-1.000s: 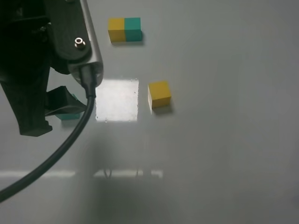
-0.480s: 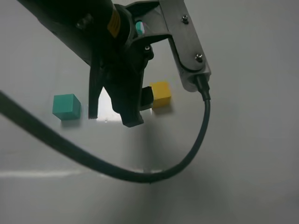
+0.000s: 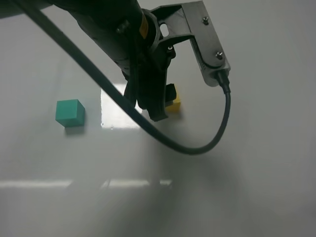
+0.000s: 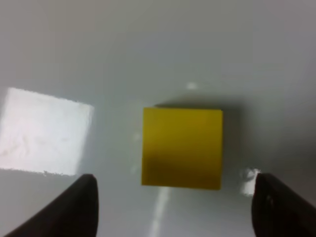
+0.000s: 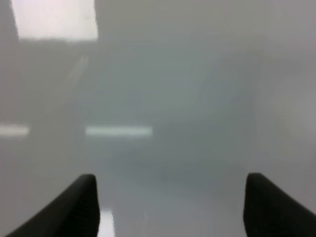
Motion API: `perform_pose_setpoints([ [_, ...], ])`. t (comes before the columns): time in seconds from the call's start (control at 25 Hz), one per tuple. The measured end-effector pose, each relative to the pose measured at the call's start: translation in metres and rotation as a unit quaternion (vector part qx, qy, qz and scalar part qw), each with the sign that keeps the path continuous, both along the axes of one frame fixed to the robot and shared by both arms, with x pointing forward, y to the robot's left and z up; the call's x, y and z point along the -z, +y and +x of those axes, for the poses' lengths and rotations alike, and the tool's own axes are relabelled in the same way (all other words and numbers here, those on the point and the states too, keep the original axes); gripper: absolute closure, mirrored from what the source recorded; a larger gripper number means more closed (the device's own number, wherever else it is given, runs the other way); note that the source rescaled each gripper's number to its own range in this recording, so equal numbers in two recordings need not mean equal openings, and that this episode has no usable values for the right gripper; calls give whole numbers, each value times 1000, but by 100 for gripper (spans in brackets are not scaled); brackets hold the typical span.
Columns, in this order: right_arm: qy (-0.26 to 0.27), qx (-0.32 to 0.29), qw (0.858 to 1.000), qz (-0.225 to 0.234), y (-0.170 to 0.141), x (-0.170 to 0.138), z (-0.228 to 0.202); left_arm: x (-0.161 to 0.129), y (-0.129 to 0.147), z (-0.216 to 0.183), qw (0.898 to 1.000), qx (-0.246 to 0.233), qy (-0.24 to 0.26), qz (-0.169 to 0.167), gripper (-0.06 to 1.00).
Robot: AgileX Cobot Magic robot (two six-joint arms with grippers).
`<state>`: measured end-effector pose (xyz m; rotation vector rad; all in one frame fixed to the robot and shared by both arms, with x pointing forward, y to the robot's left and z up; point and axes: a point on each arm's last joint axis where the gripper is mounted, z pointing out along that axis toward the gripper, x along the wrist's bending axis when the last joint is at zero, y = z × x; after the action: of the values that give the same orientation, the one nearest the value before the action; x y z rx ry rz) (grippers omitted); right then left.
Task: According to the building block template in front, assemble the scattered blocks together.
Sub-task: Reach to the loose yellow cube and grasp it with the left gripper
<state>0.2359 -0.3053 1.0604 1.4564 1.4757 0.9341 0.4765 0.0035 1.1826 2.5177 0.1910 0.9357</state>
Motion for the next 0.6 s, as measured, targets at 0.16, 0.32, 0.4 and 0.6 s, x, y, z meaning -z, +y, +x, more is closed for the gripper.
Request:
perform_pose_setpoints([
  [0.16, 0, 0, 1000, 0, 0, 0, 0, 6, -3, 7, 1000, -2, 7, -7, 47],
  [0.32, 0, 0, 1000, 0, 0, 0, 0, 12, -8, 13, 1000, 2, 10, -19, 47],
  [0.4, 0, 0, 1000, 0, 0, 0, 0, 15, -10, 16, 1000, 4, 9, -20, 47],
  [0.6, 0, 0, 1000, 0, 0, 0, 0, 21, -15, 21, 1000, 7, 9, -24, 47],
])
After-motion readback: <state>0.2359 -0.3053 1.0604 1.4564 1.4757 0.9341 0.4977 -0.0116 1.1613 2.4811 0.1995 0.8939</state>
